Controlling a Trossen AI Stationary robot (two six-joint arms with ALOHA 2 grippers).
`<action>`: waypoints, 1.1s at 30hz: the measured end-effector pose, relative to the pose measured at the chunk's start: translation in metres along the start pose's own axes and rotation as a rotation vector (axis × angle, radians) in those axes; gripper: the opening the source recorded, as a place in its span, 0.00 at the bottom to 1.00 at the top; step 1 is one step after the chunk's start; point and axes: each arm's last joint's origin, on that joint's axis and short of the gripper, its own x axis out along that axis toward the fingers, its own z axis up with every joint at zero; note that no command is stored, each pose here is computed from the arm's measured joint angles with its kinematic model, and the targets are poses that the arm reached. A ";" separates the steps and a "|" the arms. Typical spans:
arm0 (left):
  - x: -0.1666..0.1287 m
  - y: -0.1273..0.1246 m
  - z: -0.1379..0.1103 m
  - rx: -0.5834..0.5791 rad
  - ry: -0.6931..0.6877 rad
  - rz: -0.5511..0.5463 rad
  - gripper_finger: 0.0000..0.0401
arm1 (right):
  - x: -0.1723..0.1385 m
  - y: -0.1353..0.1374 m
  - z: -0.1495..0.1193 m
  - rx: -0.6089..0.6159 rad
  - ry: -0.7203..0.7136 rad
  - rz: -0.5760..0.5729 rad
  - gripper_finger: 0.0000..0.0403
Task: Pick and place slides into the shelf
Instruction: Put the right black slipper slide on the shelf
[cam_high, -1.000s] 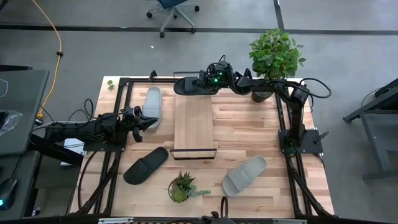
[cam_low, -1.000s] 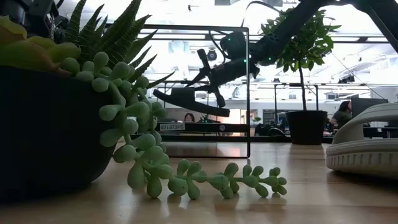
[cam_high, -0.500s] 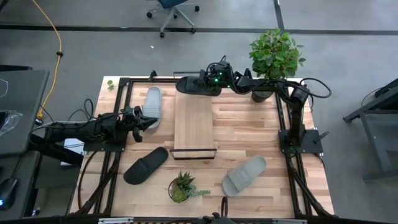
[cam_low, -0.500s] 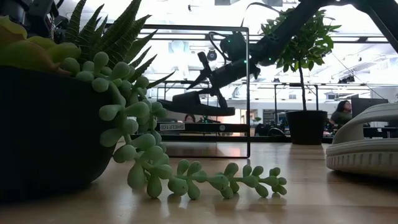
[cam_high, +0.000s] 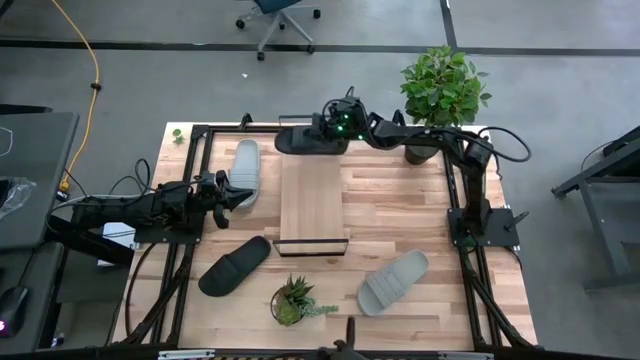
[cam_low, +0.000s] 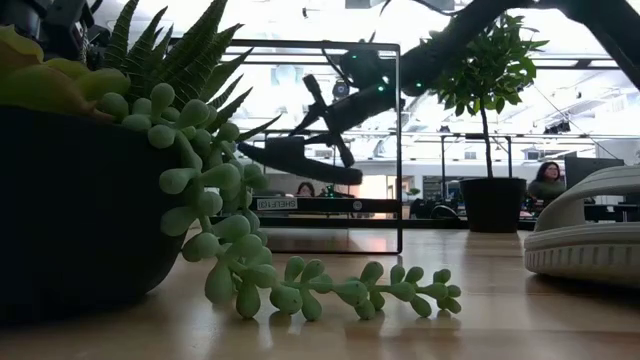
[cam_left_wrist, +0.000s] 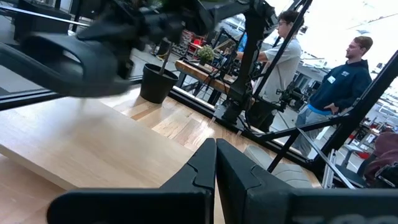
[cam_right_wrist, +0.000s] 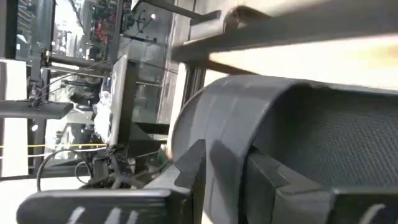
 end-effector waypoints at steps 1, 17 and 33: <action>0.000 0.000 0.000 0.000 0.003 -0.003 0.00 | 0.002 0.003 0.002 -0.001 0.005 -0.006 0.18; 0.000 -0.001 -0.002 0.001 0.034 -0.053 0.00 | 0.014 0.004 0.011 -0.026 0.062 -0.150 0.18; 0.000 -0.001 -0.002 0.036 0.033 -0.053 0.00 | 0.013 0.000 0.008 -0.008 0.076 -0.202 0.30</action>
